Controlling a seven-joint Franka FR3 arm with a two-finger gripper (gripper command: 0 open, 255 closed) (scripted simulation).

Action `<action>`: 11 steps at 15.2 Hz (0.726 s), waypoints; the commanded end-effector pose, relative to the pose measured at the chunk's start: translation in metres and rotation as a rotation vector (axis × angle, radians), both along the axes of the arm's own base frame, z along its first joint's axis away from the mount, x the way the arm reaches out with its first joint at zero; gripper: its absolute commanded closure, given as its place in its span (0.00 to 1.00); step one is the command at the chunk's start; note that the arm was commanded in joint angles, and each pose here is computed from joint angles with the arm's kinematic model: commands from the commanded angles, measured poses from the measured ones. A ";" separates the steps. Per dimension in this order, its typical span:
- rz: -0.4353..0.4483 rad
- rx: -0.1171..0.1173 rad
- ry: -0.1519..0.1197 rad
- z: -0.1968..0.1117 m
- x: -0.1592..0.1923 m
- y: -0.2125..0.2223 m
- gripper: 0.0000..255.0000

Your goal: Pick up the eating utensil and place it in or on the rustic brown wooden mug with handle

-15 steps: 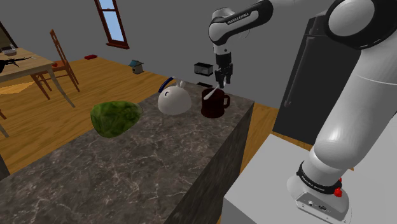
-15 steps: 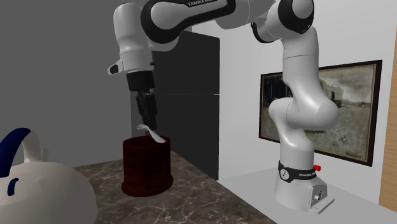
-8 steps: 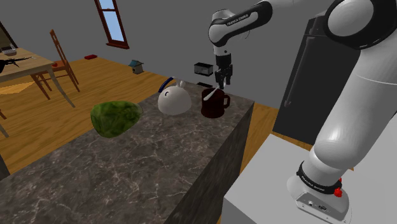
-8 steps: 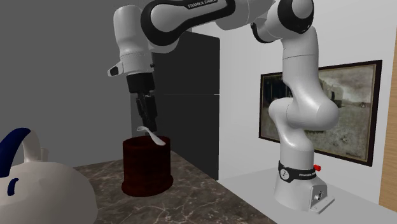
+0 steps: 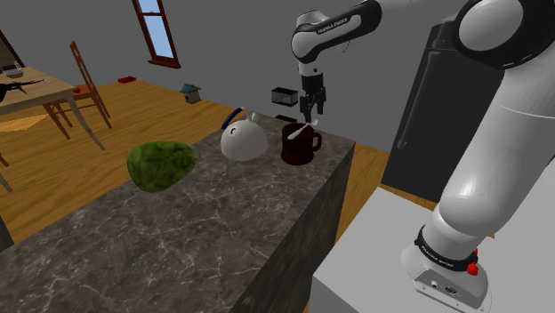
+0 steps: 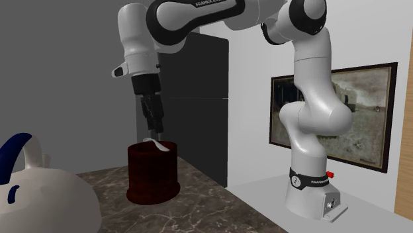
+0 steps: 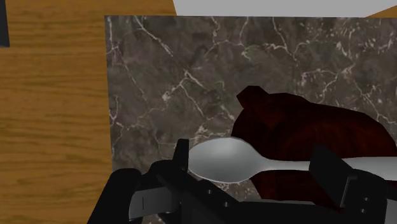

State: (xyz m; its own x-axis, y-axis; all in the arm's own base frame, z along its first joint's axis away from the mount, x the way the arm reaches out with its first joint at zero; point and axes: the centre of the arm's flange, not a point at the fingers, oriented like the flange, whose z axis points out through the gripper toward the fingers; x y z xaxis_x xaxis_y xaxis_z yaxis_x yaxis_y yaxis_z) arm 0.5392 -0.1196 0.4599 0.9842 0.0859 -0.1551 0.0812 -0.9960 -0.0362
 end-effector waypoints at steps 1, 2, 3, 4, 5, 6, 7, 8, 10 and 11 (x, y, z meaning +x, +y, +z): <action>0.000 0.000 0.000 0.020 0.004 0.000 0.00; 0.000 0.000 0.000 0.033 0.006 -0.001 0.00; 0.000 0.000 0.000 0.044 0.008 -0.001 0.00; 0.000 0.000 0.000 0.044 0.008 -0.001 0.00; 0.000 0.000 0.000 0.044 0.008 -0.001 0.00; 0.000 0.000 0.000 0.044 0.008 -0.001 0.00; 0.000 0.000 0.000 0.044 0.008 -0.001 0.00; 0.000 0.000 0.000 0.044 0.008 -0.001 0.00; 0.000 0.000 0.000 0.044 0.008 -0.001 0.00; 0.000 0.000 0.000 0.044 0.008 -0.001 0.00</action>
State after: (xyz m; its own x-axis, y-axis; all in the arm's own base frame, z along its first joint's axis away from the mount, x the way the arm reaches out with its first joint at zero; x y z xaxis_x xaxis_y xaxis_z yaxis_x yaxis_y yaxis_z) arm 0.5468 -0.1205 0.5035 0.9841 0.0859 -0.1553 0.0812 -0.9960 -0.0363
